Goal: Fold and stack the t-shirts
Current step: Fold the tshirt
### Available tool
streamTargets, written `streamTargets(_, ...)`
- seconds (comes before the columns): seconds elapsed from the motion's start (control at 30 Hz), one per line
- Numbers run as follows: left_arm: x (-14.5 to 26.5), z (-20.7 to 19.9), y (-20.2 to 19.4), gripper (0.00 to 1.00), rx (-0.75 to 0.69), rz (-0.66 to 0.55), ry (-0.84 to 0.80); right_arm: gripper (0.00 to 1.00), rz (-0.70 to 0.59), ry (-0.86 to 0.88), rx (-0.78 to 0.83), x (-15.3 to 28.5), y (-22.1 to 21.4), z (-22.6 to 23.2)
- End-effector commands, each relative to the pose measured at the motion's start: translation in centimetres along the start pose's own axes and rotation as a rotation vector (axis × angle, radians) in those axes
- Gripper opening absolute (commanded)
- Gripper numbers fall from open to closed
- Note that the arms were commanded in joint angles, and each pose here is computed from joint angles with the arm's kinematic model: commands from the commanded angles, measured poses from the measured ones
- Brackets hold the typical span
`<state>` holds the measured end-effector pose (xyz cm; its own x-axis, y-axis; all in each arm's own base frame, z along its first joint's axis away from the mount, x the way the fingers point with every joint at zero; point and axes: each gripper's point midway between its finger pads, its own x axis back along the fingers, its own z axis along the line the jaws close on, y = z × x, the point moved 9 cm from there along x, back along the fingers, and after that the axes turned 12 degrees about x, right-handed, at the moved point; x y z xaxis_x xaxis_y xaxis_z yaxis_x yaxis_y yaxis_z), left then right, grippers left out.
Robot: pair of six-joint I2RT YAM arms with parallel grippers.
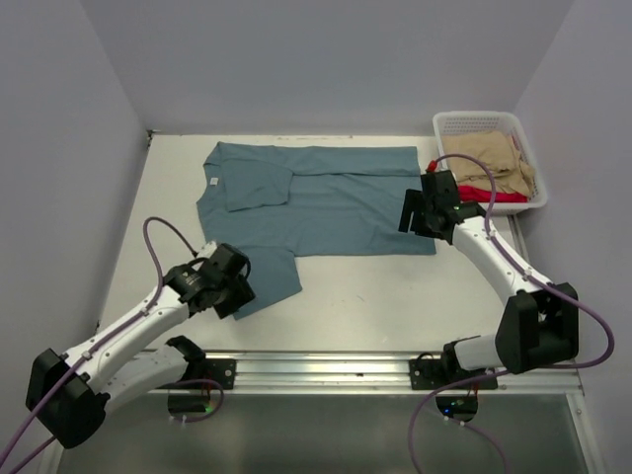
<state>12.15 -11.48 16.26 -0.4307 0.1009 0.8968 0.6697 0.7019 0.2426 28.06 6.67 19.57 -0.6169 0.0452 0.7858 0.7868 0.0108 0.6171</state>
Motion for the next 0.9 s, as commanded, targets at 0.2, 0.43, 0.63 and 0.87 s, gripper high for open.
streamTargets(0.2,-3.7,1.4,-0.1,0.52,0.084,-0.125,0.238,0.74,-0.043,0.062,-0.023,0.7,-0.1,0.5)
streamTargets(0.43,-6.0,1.7,-0.4,0.52,0.093,-0.16,0.28,0.74,-0.041,0.07,-0.021,1.0,-0.3,0.5)
streamTargets(0.63,-7.4,2.2,-0.6,0.51,0.103,-0.174,0.276,0.73,-0.045,0.064,-0.023,1.2,-0.3,0.4)
streamTargets(0.87,-8.0,2.7,-0.9,0.27,0.11,-0.171,0.271,0.58,-0.036,0.041,-0.02,1.1,-0.5,0.1)
